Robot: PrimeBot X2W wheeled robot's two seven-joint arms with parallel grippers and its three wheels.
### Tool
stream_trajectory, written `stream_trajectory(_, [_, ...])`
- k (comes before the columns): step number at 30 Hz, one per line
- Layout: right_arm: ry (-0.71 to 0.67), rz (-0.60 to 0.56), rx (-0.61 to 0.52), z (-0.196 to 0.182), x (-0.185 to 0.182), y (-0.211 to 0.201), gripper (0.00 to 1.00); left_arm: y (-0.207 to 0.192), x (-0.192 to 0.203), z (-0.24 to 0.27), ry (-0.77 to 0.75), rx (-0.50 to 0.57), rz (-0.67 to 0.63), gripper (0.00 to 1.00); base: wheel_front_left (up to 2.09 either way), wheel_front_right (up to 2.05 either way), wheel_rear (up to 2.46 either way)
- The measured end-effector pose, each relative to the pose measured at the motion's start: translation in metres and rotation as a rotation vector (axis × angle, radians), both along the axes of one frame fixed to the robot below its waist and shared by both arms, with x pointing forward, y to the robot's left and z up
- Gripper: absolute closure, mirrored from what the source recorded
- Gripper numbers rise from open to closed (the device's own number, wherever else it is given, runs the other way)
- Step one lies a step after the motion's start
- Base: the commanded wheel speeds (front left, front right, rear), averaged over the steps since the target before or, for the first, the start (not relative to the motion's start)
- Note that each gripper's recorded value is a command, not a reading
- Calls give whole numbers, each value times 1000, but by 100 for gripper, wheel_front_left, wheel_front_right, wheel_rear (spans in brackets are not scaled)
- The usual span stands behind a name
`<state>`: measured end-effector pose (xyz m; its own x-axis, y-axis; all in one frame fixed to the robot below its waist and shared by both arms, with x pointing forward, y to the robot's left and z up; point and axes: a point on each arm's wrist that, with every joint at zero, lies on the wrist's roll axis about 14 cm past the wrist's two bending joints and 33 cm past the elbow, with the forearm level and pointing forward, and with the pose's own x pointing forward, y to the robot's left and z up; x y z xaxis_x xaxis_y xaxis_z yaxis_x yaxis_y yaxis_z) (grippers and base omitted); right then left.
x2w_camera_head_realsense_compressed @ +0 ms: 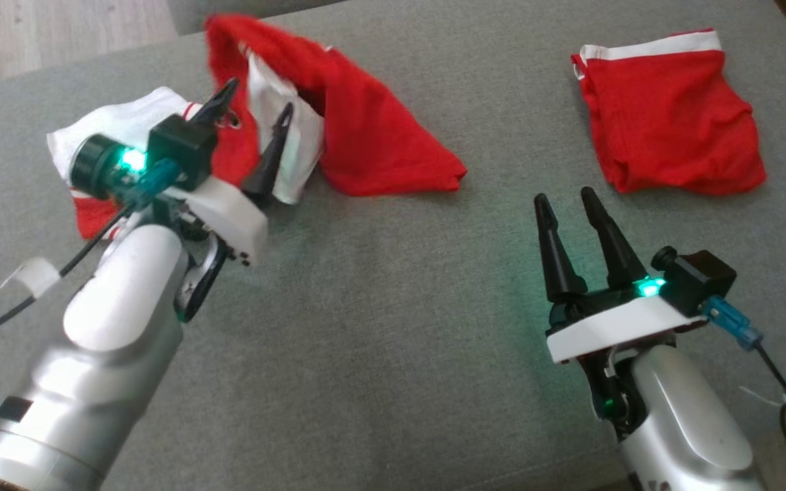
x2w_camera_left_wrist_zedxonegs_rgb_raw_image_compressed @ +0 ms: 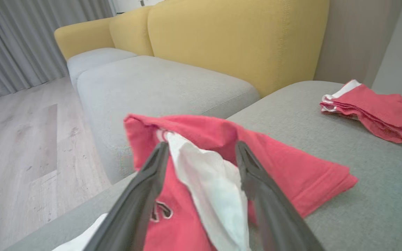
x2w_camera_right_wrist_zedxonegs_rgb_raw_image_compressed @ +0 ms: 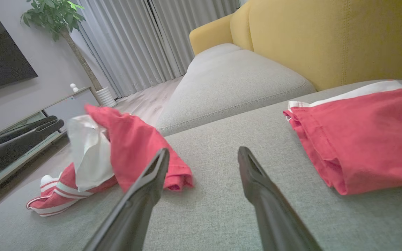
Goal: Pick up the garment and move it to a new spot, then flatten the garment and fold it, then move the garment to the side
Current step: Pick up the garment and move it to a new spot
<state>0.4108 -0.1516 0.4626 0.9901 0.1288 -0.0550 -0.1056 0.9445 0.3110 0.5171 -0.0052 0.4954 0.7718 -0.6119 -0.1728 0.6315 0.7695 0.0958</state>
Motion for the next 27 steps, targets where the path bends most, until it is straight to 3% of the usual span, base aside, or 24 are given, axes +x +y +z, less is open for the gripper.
stream_trajectory(10, [-29,44,-19,6,15,16,0,72,-7,4,-55,-104,193,0,0,0,0])
stream_trajectory(19, [-35,137,-52,6,13,49,0,144,-76,-12,-30,-150,400,0,0,0,0])
stream_trajectory(27, [-28,195,-50,6,-2,69,0,162,-136,-19,0,-240,526,0,0,0,0])
